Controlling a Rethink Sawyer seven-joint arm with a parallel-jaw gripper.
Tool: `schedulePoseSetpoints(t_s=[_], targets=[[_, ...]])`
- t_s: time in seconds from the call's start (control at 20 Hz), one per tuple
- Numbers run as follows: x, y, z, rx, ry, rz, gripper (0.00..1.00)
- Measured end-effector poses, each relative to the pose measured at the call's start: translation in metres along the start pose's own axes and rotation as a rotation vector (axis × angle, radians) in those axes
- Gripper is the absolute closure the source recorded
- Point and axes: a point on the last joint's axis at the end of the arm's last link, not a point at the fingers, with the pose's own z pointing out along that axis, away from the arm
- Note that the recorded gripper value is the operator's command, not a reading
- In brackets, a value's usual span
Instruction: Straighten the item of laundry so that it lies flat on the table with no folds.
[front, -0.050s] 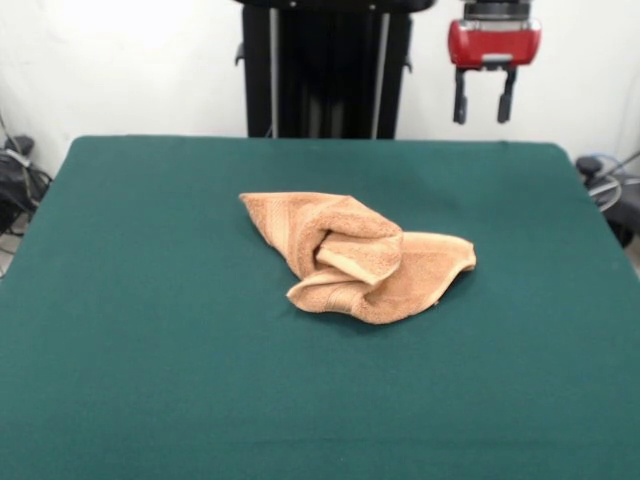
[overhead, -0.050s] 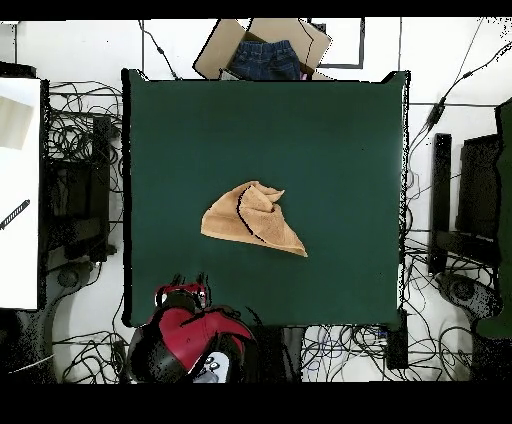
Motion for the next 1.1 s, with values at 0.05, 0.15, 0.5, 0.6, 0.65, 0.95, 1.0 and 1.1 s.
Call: schedulePoseSetpoints(t_s=[0.05,0.15,0.5,0.6,0.65,0.95,1.0,1.1], targets=[[0.0,-0.0001,0.0,0.0,0.0,0.0,0.0],[-0.0002,-0.0005,0.0001,0.0,0.0,0.001,0.0],[-0.0016,-0.0051,0.0005,0.004,0.0,0.012,0.0],[-0.0017,-0.0053,0.0006,0.004,0.0,0.013,0.0],[-0.0017,-0.0054,0.0006,0.004,0.0,0.013,0.0],[-0.0018,-0.0054,0.0006,0.004,0.0,0.013,0.0],[-0.0018,-0.0054,0.0006,0.004,0.0,0.013,0.0],[-0.0018,-0.0053,0.0006,0.004,0.0,0.013,0.0]])
